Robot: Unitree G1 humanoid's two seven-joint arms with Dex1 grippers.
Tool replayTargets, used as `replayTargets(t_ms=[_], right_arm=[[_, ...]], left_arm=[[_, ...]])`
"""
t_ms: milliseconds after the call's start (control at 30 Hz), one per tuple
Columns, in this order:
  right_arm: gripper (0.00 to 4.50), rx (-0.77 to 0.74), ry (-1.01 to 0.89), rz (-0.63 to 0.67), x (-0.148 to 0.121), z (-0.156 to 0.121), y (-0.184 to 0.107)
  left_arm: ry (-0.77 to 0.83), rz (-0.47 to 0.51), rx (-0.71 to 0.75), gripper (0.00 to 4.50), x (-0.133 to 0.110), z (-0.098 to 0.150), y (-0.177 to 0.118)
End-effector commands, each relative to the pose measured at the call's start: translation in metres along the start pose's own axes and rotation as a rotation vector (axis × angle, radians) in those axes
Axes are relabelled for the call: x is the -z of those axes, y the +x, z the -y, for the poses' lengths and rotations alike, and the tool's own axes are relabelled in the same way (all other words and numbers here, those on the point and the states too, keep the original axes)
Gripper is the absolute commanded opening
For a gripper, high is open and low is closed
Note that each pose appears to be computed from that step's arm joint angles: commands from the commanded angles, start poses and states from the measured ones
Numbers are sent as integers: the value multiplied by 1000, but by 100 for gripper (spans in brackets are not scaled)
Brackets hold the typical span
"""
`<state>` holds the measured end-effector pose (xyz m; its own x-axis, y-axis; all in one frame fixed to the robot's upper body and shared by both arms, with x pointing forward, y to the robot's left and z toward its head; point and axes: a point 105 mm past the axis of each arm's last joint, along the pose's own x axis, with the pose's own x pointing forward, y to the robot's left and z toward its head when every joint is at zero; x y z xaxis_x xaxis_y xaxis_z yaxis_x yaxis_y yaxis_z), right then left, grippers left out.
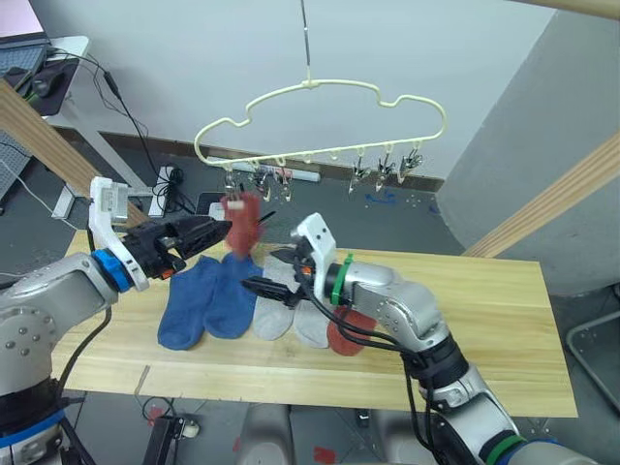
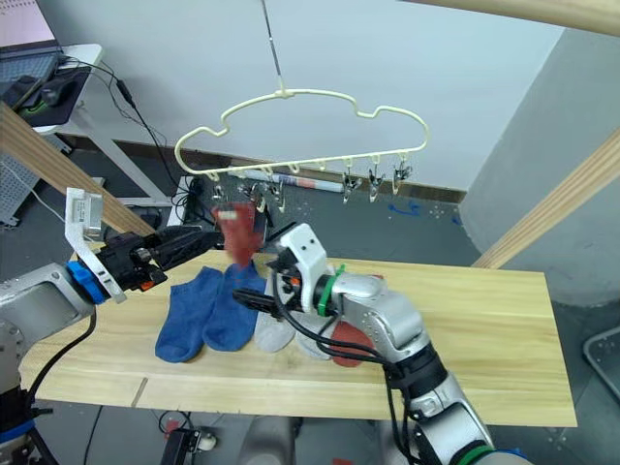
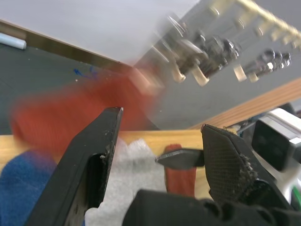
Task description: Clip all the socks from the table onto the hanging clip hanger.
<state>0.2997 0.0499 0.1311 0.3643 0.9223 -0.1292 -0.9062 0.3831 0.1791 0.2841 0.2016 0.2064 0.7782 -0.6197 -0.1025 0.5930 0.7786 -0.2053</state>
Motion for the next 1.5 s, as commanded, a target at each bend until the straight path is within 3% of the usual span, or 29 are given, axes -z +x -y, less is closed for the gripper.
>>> replayTargets(t_ms=[33,267,433,1200,1500], right_arm=[[444,-19,-95,66,-16,-7,-24],[444,25,-194,137,-38,0,-71],[450,40,-240,202,-58,-1,-90],[450,50,-292,300,-96,-3,-105],[450,61,-300,313,-101,-2,-105]], left_arm=[[145,62,-10,305,-2,22,13],[346,252,-137,305,-13,20,34],[388,297,-163,158,-10,21,44],[430,408,-322,158,-17,-1,70],[452,450,-306,158,-29,0,75]])
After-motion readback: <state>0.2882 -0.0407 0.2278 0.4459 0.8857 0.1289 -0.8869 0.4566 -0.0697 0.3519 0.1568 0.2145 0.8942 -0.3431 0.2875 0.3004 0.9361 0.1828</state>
